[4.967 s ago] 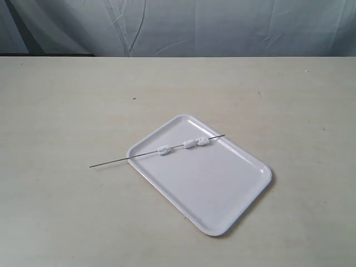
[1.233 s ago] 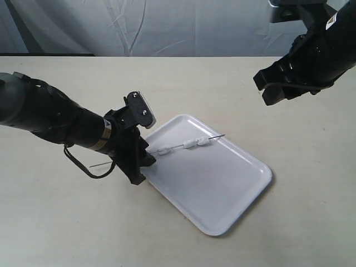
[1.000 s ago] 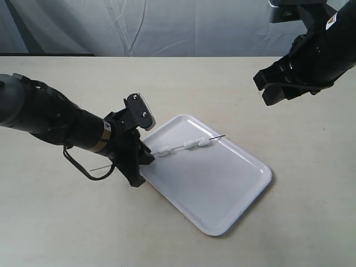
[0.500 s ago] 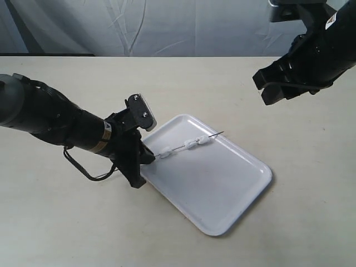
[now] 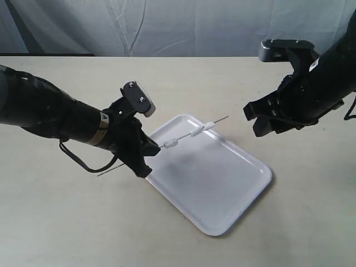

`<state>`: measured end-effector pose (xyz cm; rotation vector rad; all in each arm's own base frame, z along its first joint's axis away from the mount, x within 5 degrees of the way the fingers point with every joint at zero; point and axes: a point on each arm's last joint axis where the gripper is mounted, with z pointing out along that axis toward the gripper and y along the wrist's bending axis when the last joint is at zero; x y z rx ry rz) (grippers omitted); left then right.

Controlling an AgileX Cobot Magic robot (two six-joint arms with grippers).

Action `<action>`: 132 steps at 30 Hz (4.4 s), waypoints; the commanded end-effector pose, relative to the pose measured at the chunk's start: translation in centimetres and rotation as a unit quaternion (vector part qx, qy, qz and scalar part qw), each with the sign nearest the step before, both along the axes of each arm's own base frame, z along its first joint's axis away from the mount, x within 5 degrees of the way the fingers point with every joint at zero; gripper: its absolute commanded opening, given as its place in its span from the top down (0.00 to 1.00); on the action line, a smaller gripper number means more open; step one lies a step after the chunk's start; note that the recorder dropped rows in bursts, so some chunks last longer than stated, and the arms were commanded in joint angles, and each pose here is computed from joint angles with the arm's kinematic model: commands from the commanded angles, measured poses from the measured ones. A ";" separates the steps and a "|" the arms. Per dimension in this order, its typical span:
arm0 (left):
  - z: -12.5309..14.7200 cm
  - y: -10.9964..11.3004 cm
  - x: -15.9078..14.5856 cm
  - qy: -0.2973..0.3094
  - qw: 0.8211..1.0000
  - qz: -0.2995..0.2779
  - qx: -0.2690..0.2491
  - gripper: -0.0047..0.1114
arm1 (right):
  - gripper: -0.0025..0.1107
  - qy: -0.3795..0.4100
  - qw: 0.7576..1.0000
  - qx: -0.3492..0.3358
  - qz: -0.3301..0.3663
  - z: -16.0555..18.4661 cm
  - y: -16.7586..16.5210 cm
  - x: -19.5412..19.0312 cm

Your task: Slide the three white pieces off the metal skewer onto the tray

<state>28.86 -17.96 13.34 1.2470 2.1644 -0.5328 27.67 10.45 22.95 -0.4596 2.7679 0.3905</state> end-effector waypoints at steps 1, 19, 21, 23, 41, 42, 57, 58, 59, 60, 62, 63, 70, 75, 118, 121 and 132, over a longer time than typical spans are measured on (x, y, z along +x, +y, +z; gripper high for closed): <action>2.2 0.1 -0.8 0.007 0.999 0.029 -0.032 0.96 | 0.61 -0.028 0.996 0.071 -0.052 -0.8 0.8 0.4; 2.0 2.5 -5.1 0.037 0.997 0.066 -0.018 0.96 | 0.61 0.058 0.946 0.289 -0.137 -5.2 3.9 1.5; 2.1 2.8 -5.3 0.033 0.997 0.075 -0.014 0.96 | 0.61 0.067 0.941 0.300 -0.141 -5.7 4.2 1.6; 2.1 2.9 -5.4 0.032 0.996 0.077 -0.012 0.96 | 0.63 0.073 0.935 0.314 -0.144 -6.2 4.7 1.7; 2.1 2.8 -5.5 0.049 0.994 0.092 -0.023 0.96 | 0.64 0.103 0.916 0.346 -0.172 -9.2 6.9 2.1; 2.1 2.8 -5.5 0.049 0.994 0.092 -0.023 0.96 | 0.64 0.104 0.917 0.345 -0.173 -9.3 6.9 2.1; 2.8 2.7 -5.8 0.050 0.995 0.079 -0.037 0.96 | 0.64 0.084 0.926 0.320 -0.180 -9.9 6.5 2.4; 2.8 2.6 -5.9 0.051 0.995 0.077 -0.040 0.96 | 0.64 0.084 0.926 0.320 -0.180 -9.9 6.5 2.4; 2.9 2.6 -5.9 0.052 0.995 0.074 -0.042 0.96 | 0.64 0.084 0.926 0.320 -0.180 -9.9 6.5 2.4; 2.9 2.5 -6.0 0.054 0.995 0.072 -0.044 0.96 | 0.64 0.084 0.926 0.320 -0.180 -9.9 6.5 2.4; 2.9 2.5 -6.0 0.055 0.995 0.070 -0.045 0.96 | 0.64 0.084 0.926 0.320 -0.180 -9.9 6.5 2.4; 2.9 2.5 -6.0 0.055 0.995 0.070 -0.046 0.96 | 0.64 0.084 0.926 0.320 -0.180 -9.9 6.5 2.4; 3.0 2.5 -6.1 0.058 0.995 0.067 -0.048 0.96 | 0.64 0.083 0.927 0.319 -0.181 -9.9 6.5 2.5; 2.5 2.7 -6.5 0.065 0.995 0.068 -0.042 0.96 | 0.66 0.078 0.929 0.312 -0.185 -10.0 6.4 2.5; 0.1 4.5 -8.7 0.099 0.989 0.112 0.003 0.96 | 0.82 0.035 0.940 0.248 -0.233 -10.7 5.1 3.3; 0.0 4.6 -8.6 0.095 0.988 0.119 0.007 0.96 | 0.82 0.029 0.940 0.247 -0.234 -10.6 5.1 3.6; 1.2 4.2 -6.8 0.057 0.989 0.135 0.003 0.96 | 0.82 0.037 0.949 0.250 -0.186 -10.3 8.1 2.2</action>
